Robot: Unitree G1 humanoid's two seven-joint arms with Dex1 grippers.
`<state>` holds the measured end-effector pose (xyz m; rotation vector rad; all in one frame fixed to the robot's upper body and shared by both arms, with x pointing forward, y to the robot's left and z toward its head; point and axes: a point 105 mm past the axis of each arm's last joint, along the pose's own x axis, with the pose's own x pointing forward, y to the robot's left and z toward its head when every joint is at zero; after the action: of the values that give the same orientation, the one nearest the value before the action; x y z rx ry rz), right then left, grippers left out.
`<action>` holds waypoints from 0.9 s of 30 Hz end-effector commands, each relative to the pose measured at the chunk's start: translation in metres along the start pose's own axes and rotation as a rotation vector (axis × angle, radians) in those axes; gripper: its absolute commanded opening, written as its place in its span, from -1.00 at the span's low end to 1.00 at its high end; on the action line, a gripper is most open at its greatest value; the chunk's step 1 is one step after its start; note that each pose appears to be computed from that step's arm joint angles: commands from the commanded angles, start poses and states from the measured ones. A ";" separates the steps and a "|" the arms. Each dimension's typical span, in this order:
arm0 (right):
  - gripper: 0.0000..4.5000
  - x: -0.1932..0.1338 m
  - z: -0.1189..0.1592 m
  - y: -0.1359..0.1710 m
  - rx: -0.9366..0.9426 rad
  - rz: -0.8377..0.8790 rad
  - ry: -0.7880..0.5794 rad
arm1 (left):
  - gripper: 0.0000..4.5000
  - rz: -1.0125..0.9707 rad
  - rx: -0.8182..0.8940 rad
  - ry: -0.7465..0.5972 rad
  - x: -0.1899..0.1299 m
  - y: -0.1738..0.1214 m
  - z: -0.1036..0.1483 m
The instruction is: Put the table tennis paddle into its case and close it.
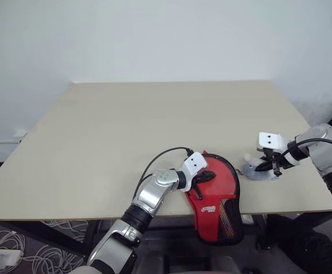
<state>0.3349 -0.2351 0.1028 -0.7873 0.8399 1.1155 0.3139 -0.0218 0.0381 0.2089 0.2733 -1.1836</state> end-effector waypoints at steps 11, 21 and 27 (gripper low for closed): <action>-0.84 -0.037 -0.020 0.008 0.006 -0.005 0.011 | -1.00 -0.030 -0.052 0.099 -0.001 -0.007 -0.029; -0.84 -0.044 -0.030 0.028 0.004 0.039 0.031 | -1.00 -0.041 -0.046 0.103 0.002 -0.008 -0.030; -0.84 -0.041 -0.032 0.049 0.053 0.063 0.018 | -1.00 -0.049 -0.047 0.098 0.004 -0.009 -0.029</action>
<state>0.2740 -0.2641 0.1026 -0.7132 0.9265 1.1707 0.3104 -0.0301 0.0374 0.1962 0.2762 -1.2308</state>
